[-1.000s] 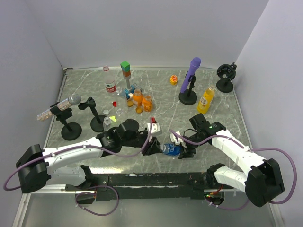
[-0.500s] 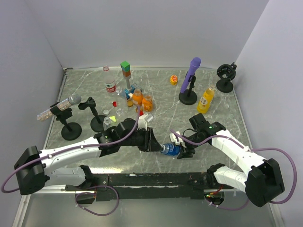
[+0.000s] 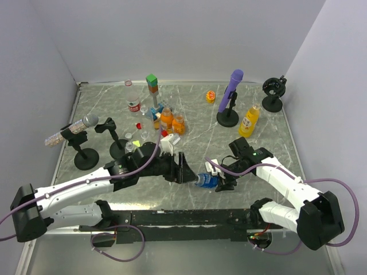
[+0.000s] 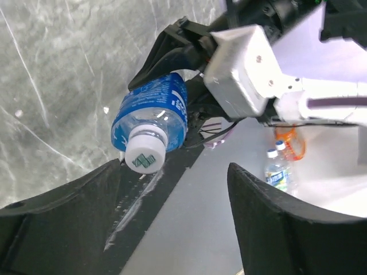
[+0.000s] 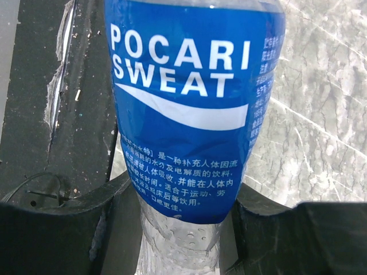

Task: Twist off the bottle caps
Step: Unscrew the bottle cap from the plastic bottle.

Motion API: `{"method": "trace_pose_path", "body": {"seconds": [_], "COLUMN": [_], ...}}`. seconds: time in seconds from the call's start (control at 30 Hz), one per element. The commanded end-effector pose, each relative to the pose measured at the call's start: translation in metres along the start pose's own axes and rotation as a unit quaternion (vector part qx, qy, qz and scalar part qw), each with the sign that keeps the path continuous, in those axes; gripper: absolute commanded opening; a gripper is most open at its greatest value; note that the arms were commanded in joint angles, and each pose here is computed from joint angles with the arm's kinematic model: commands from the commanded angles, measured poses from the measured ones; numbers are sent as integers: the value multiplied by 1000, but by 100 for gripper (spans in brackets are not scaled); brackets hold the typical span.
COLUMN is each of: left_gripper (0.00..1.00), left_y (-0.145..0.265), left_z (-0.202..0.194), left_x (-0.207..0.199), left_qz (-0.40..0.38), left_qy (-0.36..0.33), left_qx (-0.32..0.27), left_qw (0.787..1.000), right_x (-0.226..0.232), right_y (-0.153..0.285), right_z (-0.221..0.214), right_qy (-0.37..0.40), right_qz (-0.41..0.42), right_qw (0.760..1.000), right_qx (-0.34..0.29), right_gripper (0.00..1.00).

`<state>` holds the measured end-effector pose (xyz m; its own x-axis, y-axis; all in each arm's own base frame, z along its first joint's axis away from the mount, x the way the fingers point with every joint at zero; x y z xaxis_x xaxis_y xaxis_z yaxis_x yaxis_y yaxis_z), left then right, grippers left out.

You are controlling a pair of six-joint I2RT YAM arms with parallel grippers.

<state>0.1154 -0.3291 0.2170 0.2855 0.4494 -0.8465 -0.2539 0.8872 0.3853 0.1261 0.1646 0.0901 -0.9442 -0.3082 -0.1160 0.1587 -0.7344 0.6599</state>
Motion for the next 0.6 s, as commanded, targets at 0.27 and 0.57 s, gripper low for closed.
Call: {"method": "trace_pose_path", "body": {"seconds": [0.27, 0.57], "left_gripper": [97, 99], "left_y": [49, 6], "left_z": [1, 13], "left_x": [-9, -10], "left_qz": [-159, -154], "left_qy": [-502, -602], "left_qx": [-119, -97], "left_qw": [841, 777], "right_x": [-2, -2], "right_y": [-1, -2], "right_z": [4, 3], "right_qy": [14, 12], "right_qz": [2, 6], "right_qw": [1000, 1000], "right_qx": [-7, -6], "right_gripper": [19, 19]}}
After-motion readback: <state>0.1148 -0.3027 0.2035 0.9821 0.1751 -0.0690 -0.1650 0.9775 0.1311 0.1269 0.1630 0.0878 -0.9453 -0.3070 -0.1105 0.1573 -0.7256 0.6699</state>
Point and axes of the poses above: each gripper's point midway between its finger pads, its own y axis back along the fingers, its own x axis along the line the jaws close on, z = x × y, the point moved 1 cm from there along y, back along the fingers, and after that the axes turned 11 degrees about y, right-handed, at the moved point
